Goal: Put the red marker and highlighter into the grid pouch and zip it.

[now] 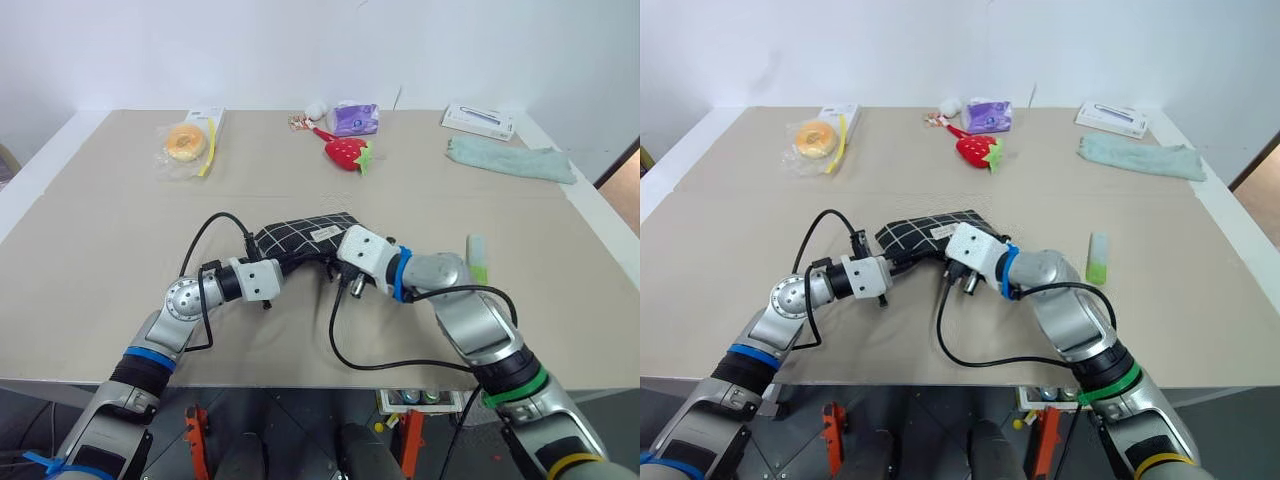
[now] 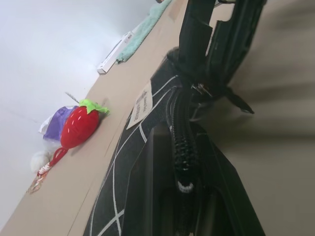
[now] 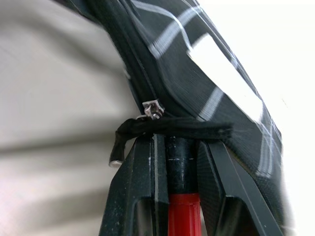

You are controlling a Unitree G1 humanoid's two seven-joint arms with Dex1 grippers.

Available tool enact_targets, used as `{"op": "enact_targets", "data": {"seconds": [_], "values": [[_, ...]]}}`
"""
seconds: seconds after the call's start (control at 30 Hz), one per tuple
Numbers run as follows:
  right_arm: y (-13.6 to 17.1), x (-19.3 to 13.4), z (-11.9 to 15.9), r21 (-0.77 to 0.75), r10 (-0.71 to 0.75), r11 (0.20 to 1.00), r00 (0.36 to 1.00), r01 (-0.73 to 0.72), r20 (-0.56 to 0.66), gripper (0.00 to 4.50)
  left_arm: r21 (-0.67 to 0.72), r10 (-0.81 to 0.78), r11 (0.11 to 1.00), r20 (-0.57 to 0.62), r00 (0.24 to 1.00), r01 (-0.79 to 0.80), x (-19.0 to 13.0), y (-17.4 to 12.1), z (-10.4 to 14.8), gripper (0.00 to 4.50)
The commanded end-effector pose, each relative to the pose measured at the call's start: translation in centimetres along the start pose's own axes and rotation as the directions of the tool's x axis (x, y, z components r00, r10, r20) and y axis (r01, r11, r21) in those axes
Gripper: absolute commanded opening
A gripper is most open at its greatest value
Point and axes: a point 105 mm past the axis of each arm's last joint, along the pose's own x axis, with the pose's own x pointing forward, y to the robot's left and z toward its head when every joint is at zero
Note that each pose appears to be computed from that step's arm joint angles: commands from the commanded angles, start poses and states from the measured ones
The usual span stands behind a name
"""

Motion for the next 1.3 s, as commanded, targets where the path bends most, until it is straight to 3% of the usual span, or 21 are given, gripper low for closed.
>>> {"op": "enact_targets", "data": {"seconds": [0.03, 0.5, 0.7, 1.03, 1.17, 1.3], "values": [[1.0, -0.1, 4.0, -0.065, 0.049, 0.997, 0.988, -0.04, 0.143, 0.52, 0.03, 0.025, 0.999, 0.055, 0.998, -0.027, 0.4, 0.9, 1.4, 0.0], [-4.8, -1.7, 1.1, -0.246, -0.141, 0.955, 0.982, 0.167, 0.123, 0.52, -0.045, -0.01, 0.999, 0.069, 0.998, 0.014, 0.4, 0.0, 1.6, 0.0], [-4.3, -4.1, 2.6, -0.462, -0.052, 0.875, 0.977, 0.144, 0.205, 0.52, -0.122, -0.072, 0.989, 0.078, 0.994, 0.082, 0.1, 0.2, 1.6, 0.0], [-1.3, -3.8, 3.0, -0.712, 0.092, 0.693, 0.967, 0.108, 0.236, 0.52, -0.259, -0.075, 0.96, 0.122, 0.99, 0.104, 1.2, 1.8, 2.3, 0.0], [-2.0, -3.7, 0.7, -0.602, 0.062, 0.798, 0.99, 0.029, 0.129, 0.52, -0.271, -0.045, 0.959, 0.14, 0.989, 0.082, 1.5, 3.1, 2.7, 0.0], [-2.6, -4.0, 0.3, -0.462, 0.028, 0.886, 0.994, 0.024, 0.107, 0.52, -0.274, -0.048, 0.958, 0.151, 0.987, 0.089, 1.6, 3.0, 3.1, 0.0]]}}
